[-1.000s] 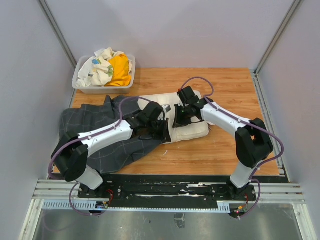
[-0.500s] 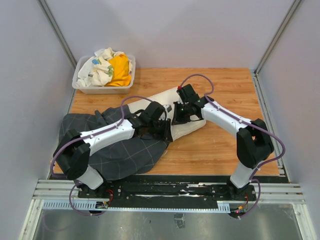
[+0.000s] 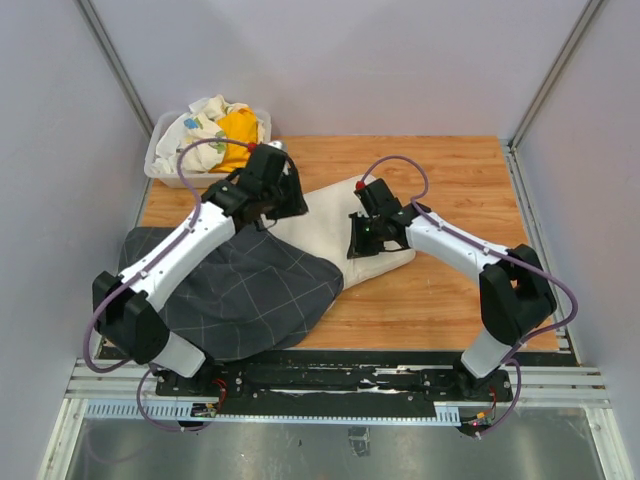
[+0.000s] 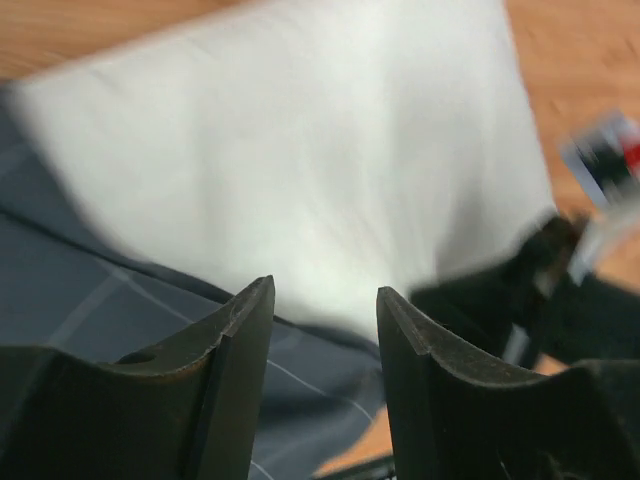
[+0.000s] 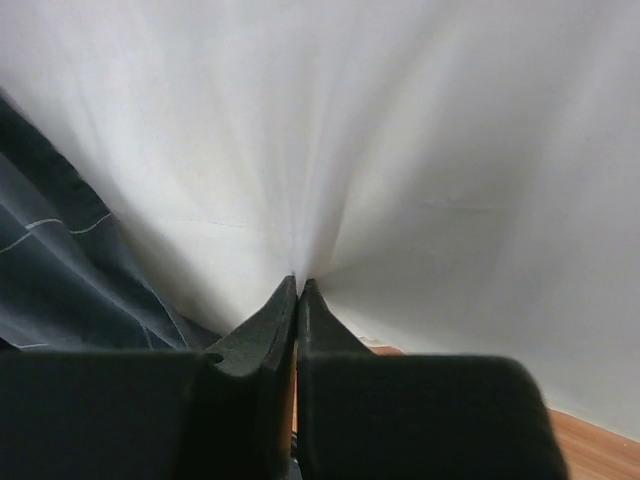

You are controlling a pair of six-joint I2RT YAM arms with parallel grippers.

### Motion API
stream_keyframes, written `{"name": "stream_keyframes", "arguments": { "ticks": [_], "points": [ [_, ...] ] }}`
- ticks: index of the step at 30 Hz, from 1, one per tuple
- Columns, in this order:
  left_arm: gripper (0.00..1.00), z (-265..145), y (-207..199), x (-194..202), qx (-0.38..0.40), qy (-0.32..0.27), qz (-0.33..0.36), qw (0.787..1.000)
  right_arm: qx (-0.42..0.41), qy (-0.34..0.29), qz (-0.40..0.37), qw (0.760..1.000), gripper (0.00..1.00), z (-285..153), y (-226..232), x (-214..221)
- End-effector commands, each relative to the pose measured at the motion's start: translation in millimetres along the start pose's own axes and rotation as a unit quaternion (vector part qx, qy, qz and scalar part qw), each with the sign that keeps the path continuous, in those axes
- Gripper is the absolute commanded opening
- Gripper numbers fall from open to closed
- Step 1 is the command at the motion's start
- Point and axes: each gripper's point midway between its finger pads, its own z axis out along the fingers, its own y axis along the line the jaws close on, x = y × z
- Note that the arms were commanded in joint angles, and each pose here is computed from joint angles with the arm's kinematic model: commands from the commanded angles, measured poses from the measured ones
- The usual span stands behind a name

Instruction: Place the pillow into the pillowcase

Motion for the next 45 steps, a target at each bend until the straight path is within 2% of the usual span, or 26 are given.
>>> {"name": "stream_keyframes", "arguments": {
  "ticks": [1,6,18,20,22,23,25,27,28,33,37,41,45],
  "points": [
    [0.49,15.6,85.5,-26.3,-0.158,-0.01,-0.014,0.987,0.019,-0.003,-0.027,0.999,0.01,-9.9,-6.6,8.5],
    [0.49,43.9,140.9,-23.1,-0.243,0.021,-0.018,0.97,0.014,-0.01,-0.037,0.999,0.01,-13.2,-4.8,6.4],
    [0.53,63.8,188.4,-9.7,-0.319,0.054,0.011,0.946,-0.002,-0.019,-0.04,0.999,0.01,-19.1,-0.8,8.5],
    [0.52,67.7,190.8,-7.9,-0.319,0.057,0.013,0.946,-0.002,-0.018,-0.039,0.999,0.01,-19.0,-1.7,9.7],
    [0.38,72.9,191.1,-5.7,-0.314,0.061,0.013,0.947,-0.002,-0.017,-0.038,0.999,0.01,-18.7,-2.0,10.8],
    [0.27,75.9,190.2,-4.5,-0.311,0.063,0.013,0.948,-0.002,-0.015,-0.037,0.999,0.01,-18.0,-2.5,12.0],
    [0.1,80.2,187.4,-5.7,-0.303,0.063,0.008,0.951,-0.003,-0.014,-0.035,0.999,0.01,-17.5,-2.6,14.0],
    [0.01,84.0,182.6,-8.9,-0.292,0.06,0.006,0.955,-0.003,-0.013,-0.034,0.999,0.01,-17.3,-2.6,14.7],
    [0.0,85.4,179.0,-11.9,-0.285,0.059,0.005,0.957,-0.003,-0.014,-0.033,0.999,0.01,-17.6,-2.8,14.7],
    [0.0,94.5,138.1,-29.4,-0.206,0.048,-0.002,0.977,-0.004,-0.01,-0.034,0.999,0.01,-15.3,-0.1,18.2],
    [0.0,100.1,80.3,-45.3,-0.127,0.041,0.012,0.991,-0.008,-0.006,-0.036,0.999,0.01,-12.6,6.2,18.7],
    [0.0,106.5,30.3,-48.2,-0.061,0.047,0.02,0.997,-0.013,-0.007,-0.036,0.999,0.01,-10.7,11.2,15.6],
    [0.0,116.9,-2.1,-39.1,-0.025,0.057,0.029,0.998,-0.019,-0.009,-0.035,0.999,0.01,-10.5,15.9,11.8]
  ]
}}
